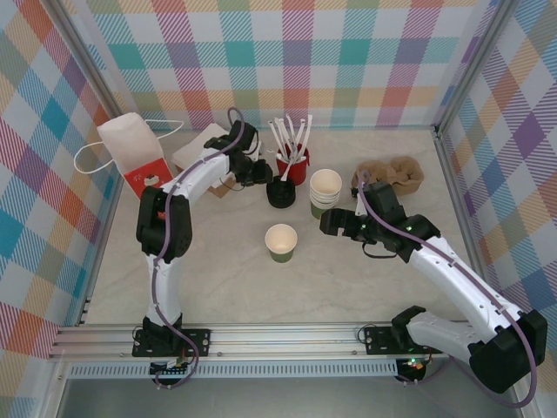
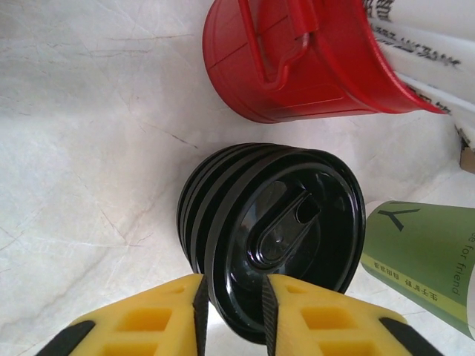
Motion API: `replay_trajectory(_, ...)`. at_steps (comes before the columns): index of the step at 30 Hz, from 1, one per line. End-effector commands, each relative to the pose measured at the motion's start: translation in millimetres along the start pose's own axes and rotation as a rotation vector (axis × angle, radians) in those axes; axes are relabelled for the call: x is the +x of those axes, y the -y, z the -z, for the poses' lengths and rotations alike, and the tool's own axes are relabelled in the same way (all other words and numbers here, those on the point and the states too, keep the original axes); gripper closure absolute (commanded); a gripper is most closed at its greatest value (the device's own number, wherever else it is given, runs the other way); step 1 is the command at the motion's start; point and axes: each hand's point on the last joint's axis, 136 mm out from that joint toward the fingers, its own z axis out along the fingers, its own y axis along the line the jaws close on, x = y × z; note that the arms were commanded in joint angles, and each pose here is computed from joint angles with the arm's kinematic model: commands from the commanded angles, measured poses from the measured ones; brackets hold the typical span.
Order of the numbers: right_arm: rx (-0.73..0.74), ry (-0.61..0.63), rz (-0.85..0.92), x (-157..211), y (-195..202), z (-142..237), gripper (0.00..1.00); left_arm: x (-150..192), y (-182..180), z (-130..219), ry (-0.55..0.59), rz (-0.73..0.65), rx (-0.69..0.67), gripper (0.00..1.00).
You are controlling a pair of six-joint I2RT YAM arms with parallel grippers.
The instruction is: Pack the takeout coffee
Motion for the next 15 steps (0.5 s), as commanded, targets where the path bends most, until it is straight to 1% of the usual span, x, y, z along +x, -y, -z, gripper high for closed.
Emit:
replay_trajectory(1, -0.012, 0.003, -0.009, -0.9, -0.5, -0.3, 0.06, 1.2, -3.8, -9.4, -0.024, 0.016, 0.011, 0.7)
replay_trajectory(7, -0.012, 0.002, -0.009, -0.2, 0.2, -0.5, 0.06, 4.8, -4.2, -16.3, -0.045, 0.02, 0.019, 0.7)
replay_trajectory(15, -0.009, 0.001, -0.011, 0.0, 0.8, -1.0, 0.06, 6.2, -5.2, -19.7, -0.054, 0.019, 0.019, 0.77)
